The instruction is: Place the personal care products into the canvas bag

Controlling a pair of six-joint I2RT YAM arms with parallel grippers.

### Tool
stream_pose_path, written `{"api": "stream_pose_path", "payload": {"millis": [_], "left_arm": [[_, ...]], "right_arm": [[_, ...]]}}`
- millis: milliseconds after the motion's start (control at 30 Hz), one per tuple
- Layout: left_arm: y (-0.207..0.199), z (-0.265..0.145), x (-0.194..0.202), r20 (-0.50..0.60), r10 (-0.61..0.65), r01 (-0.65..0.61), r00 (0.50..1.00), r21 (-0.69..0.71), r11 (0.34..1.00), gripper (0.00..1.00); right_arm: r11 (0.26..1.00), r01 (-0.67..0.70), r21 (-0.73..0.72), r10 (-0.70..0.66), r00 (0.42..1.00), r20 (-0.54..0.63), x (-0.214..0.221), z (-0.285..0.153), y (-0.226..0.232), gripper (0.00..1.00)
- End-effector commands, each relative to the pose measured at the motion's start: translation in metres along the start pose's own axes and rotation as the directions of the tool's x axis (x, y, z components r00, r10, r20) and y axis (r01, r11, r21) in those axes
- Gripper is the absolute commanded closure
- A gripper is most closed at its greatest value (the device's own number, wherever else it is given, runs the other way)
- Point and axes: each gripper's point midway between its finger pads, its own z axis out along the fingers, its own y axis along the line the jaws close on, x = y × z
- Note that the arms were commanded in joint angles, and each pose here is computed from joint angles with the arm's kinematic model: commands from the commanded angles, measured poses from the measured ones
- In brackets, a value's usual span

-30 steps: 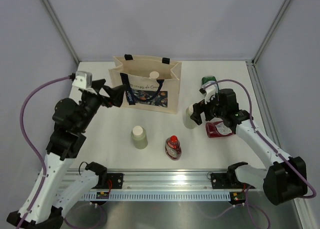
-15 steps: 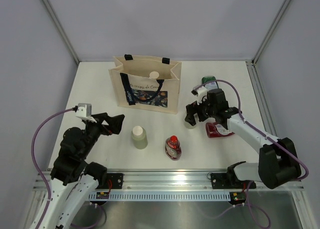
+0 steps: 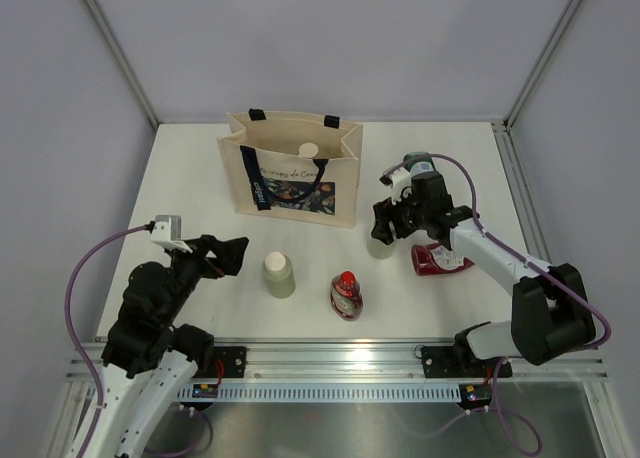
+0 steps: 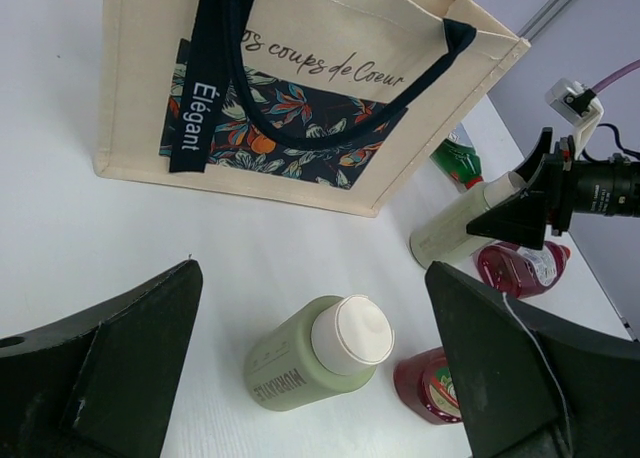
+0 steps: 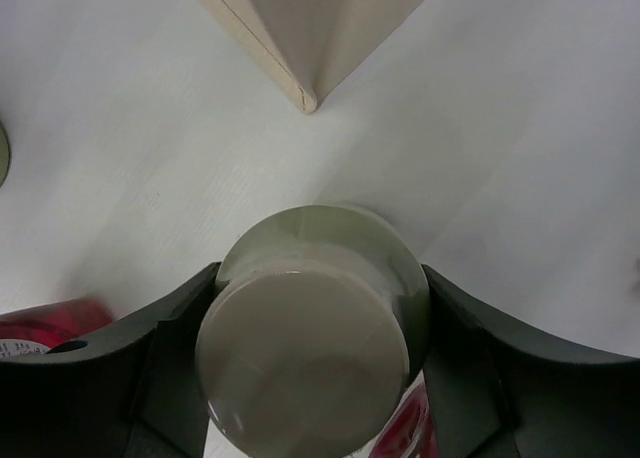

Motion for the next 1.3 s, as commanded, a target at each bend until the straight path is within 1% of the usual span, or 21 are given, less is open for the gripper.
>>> {"api": "stream_pose_path", "payload": {"millis": [0,33,67,133,267,367,533,567,633,667,733,833,867,900,1000,1033,1067,1100,1167,1200,1267], "left_arm": [[-0.002,0.001,-0.001,0.012,-0.014,0.014,1.000,0.009,1.000,0.01],[-0.002,0.001,0.000,0.007,-0.012,0.012,1.000,0.012,1.000,0.01],[-0.003,0.001,0.000,0.004,-0.009,0.009,1.000,0.018,1.000,0.01],[-0.003,0.001,0.000,-0.002,-0.002,0.002,1.000,0.016,1.000,0.01],[-0.002,0.003,0.002,-0.018,0.009,-0.009,1.000,0.007,1.000,0.01],[-0.007,0.002,0.002,-0.026,0.006,-0.006,1.000,0.034,0.999,0.01],[-0.015,0.004,-0.003,-0.017,0.001,0.000,1.000,0.066,0.998,0.01],[-0.016,0.004,-0.004,-0.015,0.001,0.000,1.000,0.072,0.997,0.01],[-0.020,0.006,-0.006,-0.018,0.001,0.000,1.000,0.088,0.996,0.01],[-0.020,0.006,-0.006,-0.018,0.003,-0.001,1.000,0.089,0.996,0.01],[-0.021,0.008,-0.005,-0.024,0.002,0.001,1.000,0.090,0.996,0.01],[-0.022,0.010,-0.004,-0.032,-0.006,0.009,0.999,0.095,0.995,0.01],[-0.022,0.011,-0.004,-0.034,-0.005,0.009,0.999,0.097,0.995,0.01],[-0.022,0.012,-0.003,-0.037,-0.009,0.012,0.999,0.096,0.995,0.01],[-0.021,0.013,-0.002,-0.042,-0.019,0.023,0.999,0.090,0.996,0.01],[-0.021,0.013,-0.001,-0.043,-0.025,0.029,0.999,0.087,0.996,0.01],[-0.020,0.013,-0.001,-0.044,-0.029,0.032,0.999,0.083,0.996,0.01],[-0.020,0.012,-0.001,-0.044,-0.032,0.035,0.999,0.082,0.996,0.01],[-0.020,0.012,0.000,-0.043,-0.040,0.043,0.998,0.079,0.996,0.01],[-0.019,0.012,0.000,-0.042,-0.041,0.044,0.998,0.076,0.996,0.01],[-0.018,0.012,0.001,-0.045,-0.046,0.049,0.998,0.072,0.996,0.01]], "right_arm": [[0.996,0.072,-0.042,-0.068,0.993,0.094,-0.039,-0.025,0.015,0.85],[0.994,0.094,-0.063,-0.086,0.989,0.117,-0.048,-0.035,0.021,0.94],[0.991,0.109,-0.077,-0.098,0.987,0.128,-0.053,-0.040,0.025,1.00],[0.979,0.155,-0.129,-0.133,0.978,0.163,-0.066,-0.056,0.039,1.00],[0.970,0.175,-0.167,-0.135,0.964,0.228,-0.095,-0.077,0.053,1.00],[0.967,0.165,-0.196,-0.108,0.956,0.273,-0.116,-0.092,0.062,1.00],[0.936,0.149,-0.320,-0.032,0.939,0.342,-0.159,-0.120,0.088,1.00],[0.929,0.172,-0.326,-0.035,0.922,0.386,-0.178,-0.133,0.093,1.00],[0.911,0.180,-0.372,-0.013,0.912,0.410,-0.199,-0.143,0.103,1.00],[0.904,0.205,-0.376,-0.010,0.888,0.460,-0.223,-0.161,0.109,1.00],[0.882,0.201,-0.426,0.028,0.881,0.472,-0.245,-0.166,0.116,1.00],[0.857,0.215,-0.469,0.074,0.848,0.525,-0.293,-0.177,0.123,1.00],[0.852,0.258,-0.455,0.069,0.806,0.587,-0.318,-0.194,0.127,1.00],[0.852,0.220,-0.475,0.103,0.819,0.564,-0.328,-0.174,0.120,1.00],[0.862,0.213,-0.460,0.128,0.787,0.604,-0.368,-0.157,0.109,1.00],[0.864,0.245,-0.440,0.115,0.755,0.646,-0.387,-0.169,0.110,1.00],[0.872,0.230,-0.431,0.120,0.755,0.644,-0.393,-0.162,0.106,1.00],[0.877,0.204,-0.434,0.122,0.780,0.613,-0.393,-0.128,0.096,1.00],[0.889,0.210,-0.407,0.098,0.781,0.617,-0.401,-0.115,0.093,1.00],[0.891,0.204,-0.406,0.081,0.807,0.584,-0.394,-0.082,0.089,1.00],[0.898,0.218,-0.383,0.036,0.829,0.558,-0.384,-0.052,0.090,1.00]]}}
